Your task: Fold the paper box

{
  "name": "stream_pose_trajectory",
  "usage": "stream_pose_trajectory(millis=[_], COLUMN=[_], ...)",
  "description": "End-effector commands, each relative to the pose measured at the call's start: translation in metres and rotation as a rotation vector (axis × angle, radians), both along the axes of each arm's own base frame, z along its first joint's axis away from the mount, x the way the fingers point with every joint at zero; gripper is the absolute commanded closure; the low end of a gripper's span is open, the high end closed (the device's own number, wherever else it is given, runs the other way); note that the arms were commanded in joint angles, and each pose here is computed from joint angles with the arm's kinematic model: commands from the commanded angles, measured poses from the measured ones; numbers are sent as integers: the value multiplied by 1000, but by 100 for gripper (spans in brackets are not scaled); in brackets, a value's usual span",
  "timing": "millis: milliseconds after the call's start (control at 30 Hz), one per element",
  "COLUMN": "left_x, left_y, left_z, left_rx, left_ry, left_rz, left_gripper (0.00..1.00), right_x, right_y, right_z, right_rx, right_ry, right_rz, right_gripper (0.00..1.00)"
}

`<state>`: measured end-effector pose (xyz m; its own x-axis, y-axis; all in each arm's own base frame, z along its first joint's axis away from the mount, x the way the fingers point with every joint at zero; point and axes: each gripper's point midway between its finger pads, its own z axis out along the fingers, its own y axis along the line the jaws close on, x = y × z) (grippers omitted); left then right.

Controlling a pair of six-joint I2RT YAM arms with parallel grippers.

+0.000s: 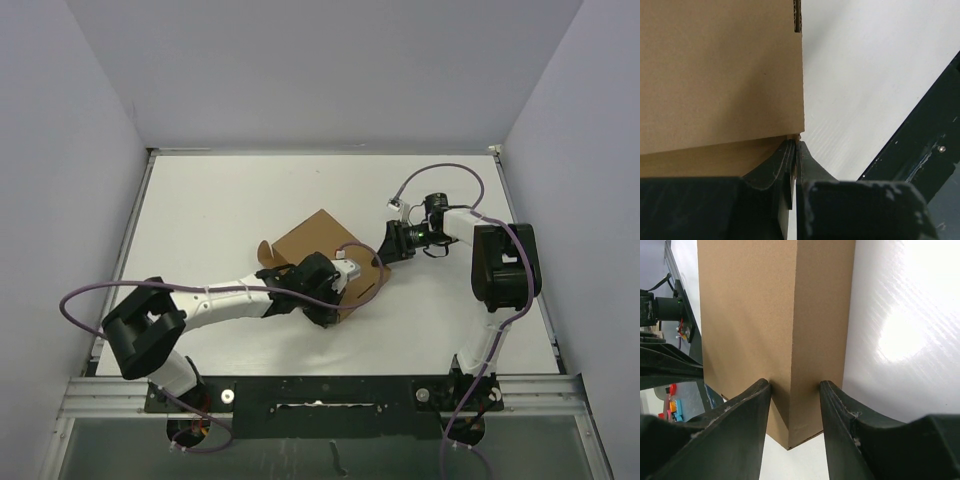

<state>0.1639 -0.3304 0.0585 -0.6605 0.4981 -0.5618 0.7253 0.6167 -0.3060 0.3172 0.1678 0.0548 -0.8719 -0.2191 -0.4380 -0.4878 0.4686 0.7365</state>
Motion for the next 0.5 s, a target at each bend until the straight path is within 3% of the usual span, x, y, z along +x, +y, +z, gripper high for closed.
stream_pose_trajectory(millis=[0, 100, 167, 333, 467], left_x=[24, 19, 15, 9, 9], left_y=[-43, -40, -35, -21, -10], left_z=[45, 46, 47, 57, 71], left_rx=[-160, -167, -169, -191, -226], left_ry=[-34, -16, -10, -12, -15], left_rz=[12, 13, 19, 40, 45], left_gripper=[100, 98, 89, 71, 63], right_x=[1, 2, 4, 9, 14], right_y=[-9, -10, -11, -14, -20], right_z=[-28, -26, -22, -7, 11], right_rx=[-120, -116, -111, -100, -87], right_ry=[-24, -30, -41, -91, -148], right_rz=[24, 28, 28, 24, 12], right_gripper=[57, 56, 54, 41, 31])
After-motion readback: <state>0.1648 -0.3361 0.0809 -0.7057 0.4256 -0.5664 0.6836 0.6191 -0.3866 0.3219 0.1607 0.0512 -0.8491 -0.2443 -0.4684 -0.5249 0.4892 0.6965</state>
